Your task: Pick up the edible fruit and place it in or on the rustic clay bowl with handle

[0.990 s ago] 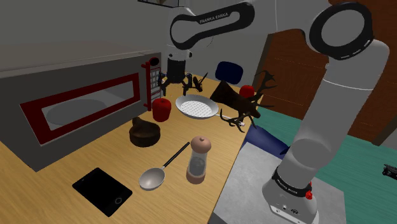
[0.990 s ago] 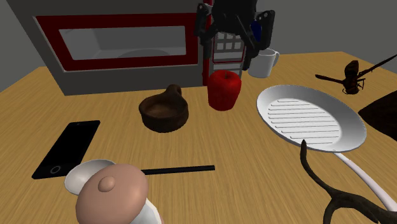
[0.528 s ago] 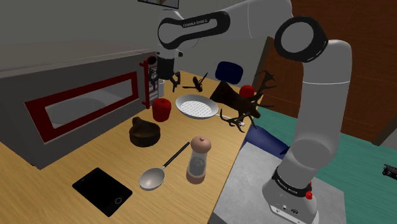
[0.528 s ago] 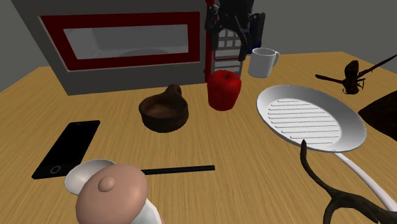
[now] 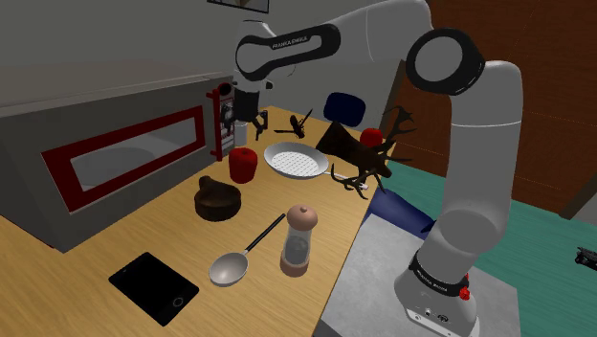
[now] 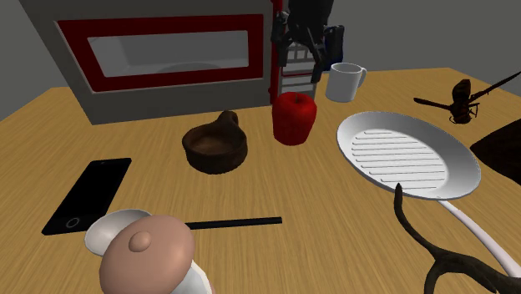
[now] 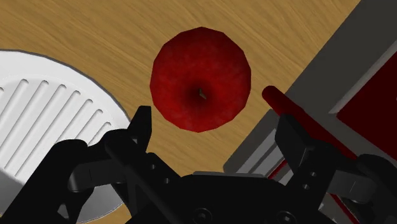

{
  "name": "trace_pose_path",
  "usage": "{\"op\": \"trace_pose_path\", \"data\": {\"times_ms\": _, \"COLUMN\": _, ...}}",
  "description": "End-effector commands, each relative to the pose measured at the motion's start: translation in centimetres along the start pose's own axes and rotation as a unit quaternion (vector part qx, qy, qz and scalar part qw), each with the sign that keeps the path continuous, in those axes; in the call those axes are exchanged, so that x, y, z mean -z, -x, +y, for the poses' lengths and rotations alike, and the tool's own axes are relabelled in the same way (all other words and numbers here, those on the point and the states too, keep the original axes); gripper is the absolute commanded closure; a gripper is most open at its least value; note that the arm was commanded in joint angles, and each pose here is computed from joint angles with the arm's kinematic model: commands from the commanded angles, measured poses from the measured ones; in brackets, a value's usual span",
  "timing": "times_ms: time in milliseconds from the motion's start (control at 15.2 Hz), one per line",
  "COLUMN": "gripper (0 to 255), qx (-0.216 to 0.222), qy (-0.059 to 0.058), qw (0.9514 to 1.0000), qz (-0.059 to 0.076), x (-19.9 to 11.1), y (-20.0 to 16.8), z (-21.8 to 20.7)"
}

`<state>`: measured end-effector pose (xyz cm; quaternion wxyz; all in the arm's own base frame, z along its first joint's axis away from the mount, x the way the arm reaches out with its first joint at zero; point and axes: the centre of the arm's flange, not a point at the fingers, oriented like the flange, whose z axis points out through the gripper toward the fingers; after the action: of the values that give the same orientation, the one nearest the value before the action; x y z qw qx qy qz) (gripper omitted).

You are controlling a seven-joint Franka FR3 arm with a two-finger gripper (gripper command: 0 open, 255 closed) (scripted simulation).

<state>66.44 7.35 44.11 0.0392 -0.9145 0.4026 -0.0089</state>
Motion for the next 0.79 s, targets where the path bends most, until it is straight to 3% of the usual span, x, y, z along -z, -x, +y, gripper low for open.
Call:
{"op": "trace_pose_path", "data": {"times_ms": 0, "gripper": 0, "qx": -0.002, "qy": 0.015, "qw": 0.9998, "qz": -0.015, "x": -3.53, "y": -0.25, "z": 0.09}}
{"op": "trace_pose_path", "data": {"times_ms": 462, "gripper": 0, "qx": -0.002, "qy": 0.015, "qw": 0.9998, "qz": -0.015, "x": -3.53, "y": -0.25, "z": 0.09}}
{"op": "trace_pose_path", "data": {"times_ms": 528, "gripper": 255, "qx": -0.002, "qy": 0.015, "qw": 0.9998, "qz": -0.015, "x": -3.52, "y": -0.25, "z": 0.12}}
{"op": "trace_pose_path", "data": {"times_ms": 726, "gripper": 255, "qx": -0.002, "qy": 0.015, "qw": 0.9998, "qz": -0.015, "x": -3.59, "y": -0.31, "z": 0.15}}
